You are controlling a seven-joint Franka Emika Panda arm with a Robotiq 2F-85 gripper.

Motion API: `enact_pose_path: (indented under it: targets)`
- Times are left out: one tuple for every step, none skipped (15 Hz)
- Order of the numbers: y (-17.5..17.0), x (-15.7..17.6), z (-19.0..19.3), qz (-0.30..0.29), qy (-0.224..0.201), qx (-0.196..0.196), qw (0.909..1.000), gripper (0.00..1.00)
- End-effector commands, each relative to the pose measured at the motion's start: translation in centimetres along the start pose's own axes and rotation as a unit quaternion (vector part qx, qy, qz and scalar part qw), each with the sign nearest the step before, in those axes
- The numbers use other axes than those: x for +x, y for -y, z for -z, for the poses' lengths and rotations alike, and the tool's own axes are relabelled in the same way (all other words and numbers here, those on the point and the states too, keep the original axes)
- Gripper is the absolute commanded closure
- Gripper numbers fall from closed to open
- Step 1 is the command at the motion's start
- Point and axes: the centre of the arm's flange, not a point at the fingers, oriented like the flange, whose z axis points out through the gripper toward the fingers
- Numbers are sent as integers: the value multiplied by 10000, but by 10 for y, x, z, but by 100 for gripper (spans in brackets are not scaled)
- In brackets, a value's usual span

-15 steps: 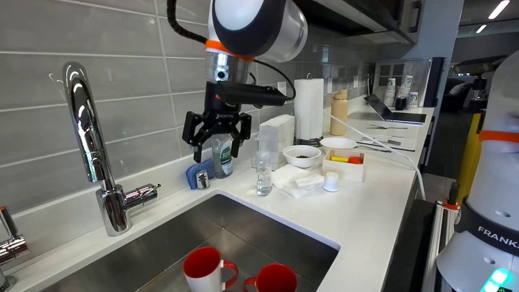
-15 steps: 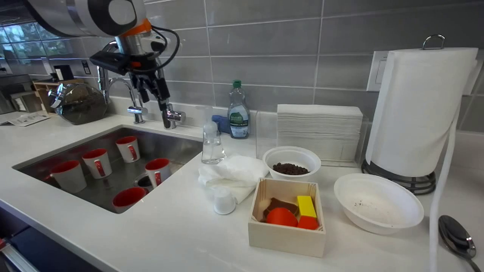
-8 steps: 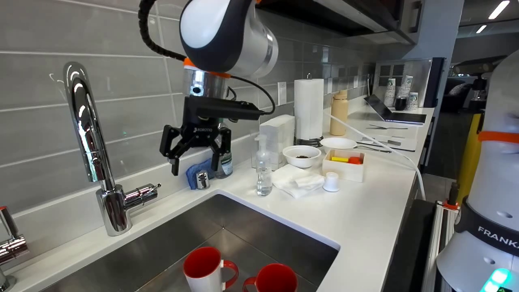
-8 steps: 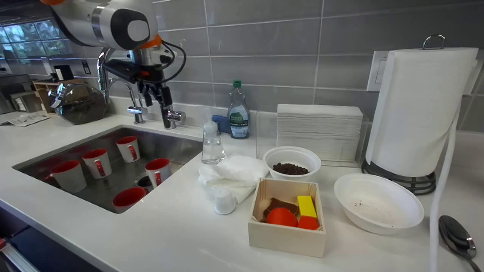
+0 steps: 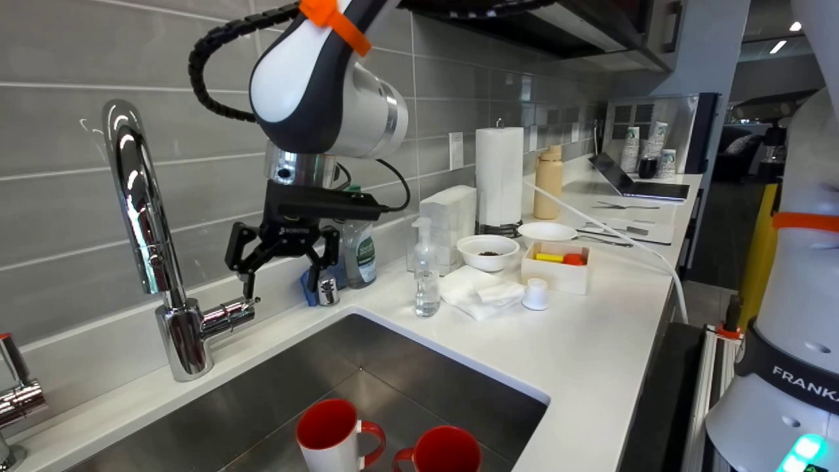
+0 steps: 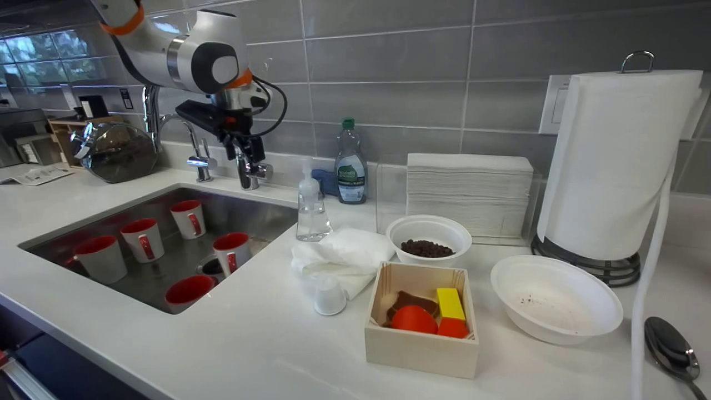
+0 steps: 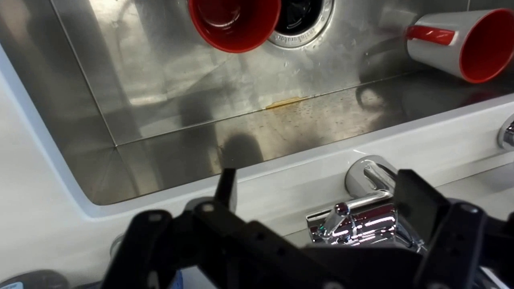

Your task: Open and close the water to the faucet then pick up the small white cup and put it into the wooden box

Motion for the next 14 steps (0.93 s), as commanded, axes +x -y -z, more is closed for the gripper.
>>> enact_pose_path:
  targets:
    - [10, 24, -24, 119, -188, 16, 9998, 0]
    - [11, 27, -29, 108, -239, 7, 9997, 0]
    - [12, 29, -34, 120, -280, -10, 9995, 0]
    - [13, 31, -38, 148, -306, -11, 9994, 0]
    - [14, 32, -42, 169, -342, -42, 9993, 0]
    - [14, 33, -45, 201, -389, -64, 9990, 0]
    - [13, 35, -48, 222, -424, -75, 9988, 0]
    - [13, 37, -50, 234, -459, -111, 9986, 0]
    - [11, 39, -52, 237, -483, -133, 9985, 0]
    - [9, 41, -52, 231, -536, -164, 9982, 0]
    - [6, 43, -51, 229, -576, -191, 9979, 0]
    - [3, 46, -51, 221, -618, -215, 9976, 0]
    - [1, 47, -50, 216, -652, -255, 9973, 0]
    - [-2, 49, -50, 210, -670, -287, 9971, 0]
